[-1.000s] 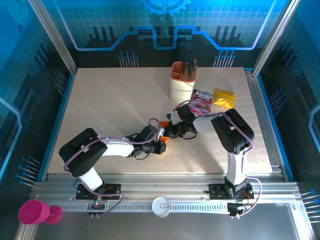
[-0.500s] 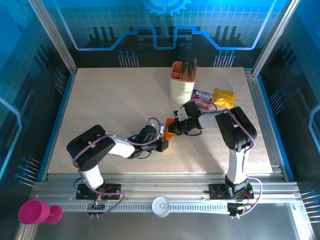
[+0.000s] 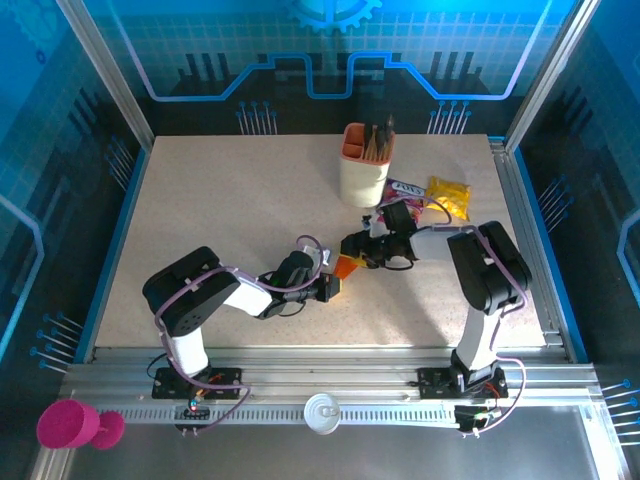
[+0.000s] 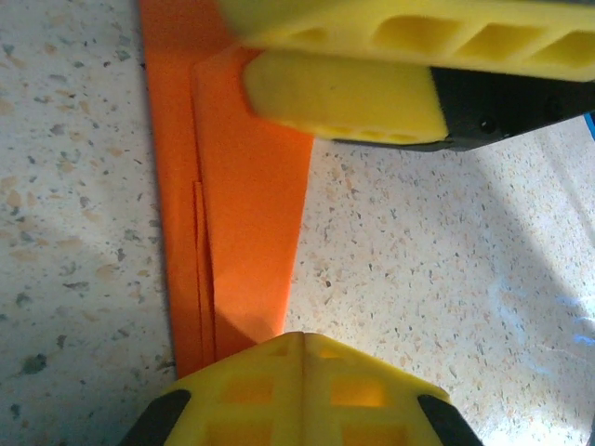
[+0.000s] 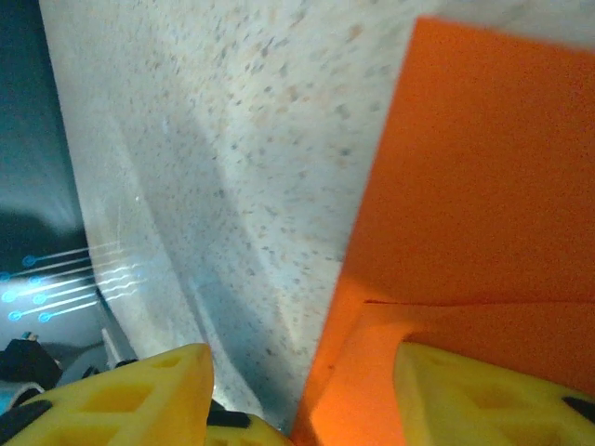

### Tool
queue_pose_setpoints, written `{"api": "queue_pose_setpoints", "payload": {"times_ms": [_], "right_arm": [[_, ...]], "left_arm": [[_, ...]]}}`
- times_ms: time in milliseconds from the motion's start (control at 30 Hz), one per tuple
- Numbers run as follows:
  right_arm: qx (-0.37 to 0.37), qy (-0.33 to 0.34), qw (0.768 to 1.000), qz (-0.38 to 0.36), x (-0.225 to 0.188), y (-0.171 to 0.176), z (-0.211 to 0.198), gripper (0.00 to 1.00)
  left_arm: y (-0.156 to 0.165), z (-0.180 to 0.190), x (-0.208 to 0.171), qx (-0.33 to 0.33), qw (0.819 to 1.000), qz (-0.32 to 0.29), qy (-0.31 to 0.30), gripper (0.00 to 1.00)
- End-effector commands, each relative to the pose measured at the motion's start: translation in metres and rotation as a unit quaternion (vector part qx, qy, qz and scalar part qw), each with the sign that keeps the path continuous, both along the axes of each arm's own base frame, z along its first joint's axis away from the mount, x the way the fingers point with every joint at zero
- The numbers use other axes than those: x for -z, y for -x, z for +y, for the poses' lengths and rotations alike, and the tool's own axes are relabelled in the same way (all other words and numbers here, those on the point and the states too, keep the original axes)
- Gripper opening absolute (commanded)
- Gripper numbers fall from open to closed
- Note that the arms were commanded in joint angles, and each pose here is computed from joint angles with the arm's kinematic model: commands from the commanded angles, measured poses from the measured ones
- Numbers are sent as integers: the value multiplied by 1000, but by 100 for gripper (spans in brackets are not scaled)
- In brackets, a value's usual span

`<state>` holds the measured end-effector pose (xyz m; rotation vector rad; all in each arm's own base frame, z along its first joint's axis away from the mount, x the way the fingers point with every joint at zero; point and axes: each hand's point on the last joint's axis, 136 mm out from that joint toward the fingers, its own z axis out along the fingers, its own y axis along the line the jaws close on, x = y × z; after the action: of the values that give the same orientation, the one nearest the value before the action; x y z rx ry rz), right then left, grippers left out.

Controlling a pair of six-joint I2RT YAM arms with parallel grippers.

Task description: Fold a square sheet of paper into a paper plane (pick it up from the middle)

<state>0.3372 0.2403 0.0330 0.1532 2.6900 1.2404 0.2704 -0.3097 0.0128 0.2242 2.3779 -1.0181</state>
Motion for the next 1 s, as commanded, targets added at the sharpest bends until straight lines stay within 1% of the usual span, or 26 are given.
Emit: {"api": "queue_pose_setpoints", "payload": {"times_ms": [0,100,233,300,400,533,600,667,733,867,967], "right_arm": [[113,93,989,-14,14,-16,-63,57],[121,91,987,-46,-8,-16,-67,56],[101,82,989,-69,-23,-2,-59,53],[85,79,990,-78,-26,7,-51,45],[58,73,991,-95,-27,20,-33,27],[6,62,992,-108,-20,36,8,12],[-13,53,993,-106,-14,40,26,7],[-26,55,993,-100,-4,42,40,3],[-28,61,994,-90,7,40,46,1],[-8,89,994,-70,26,34,35,0],[9,102,993,-60,33,30,22,0]], "left_arm": [[79,68,97,2,972,182,-151,0],[82,70,98,3,971,187,-152,0],[91,74,99,0,969,200,-148,0],[96,76,99,-3,968,204,-146,0],[106,80,100,-2,967,210,-147,0],[112,82,101,0,965,214,-150,0],[112,84,102,0,965,213,-154,0],[112,83,103,1,964,213,-157,0],[112,84,105,2,963,216,-159,0],[115,86,109,1,961,222,-162,0],[118,89,113,0,959,229,-169,0]]}}
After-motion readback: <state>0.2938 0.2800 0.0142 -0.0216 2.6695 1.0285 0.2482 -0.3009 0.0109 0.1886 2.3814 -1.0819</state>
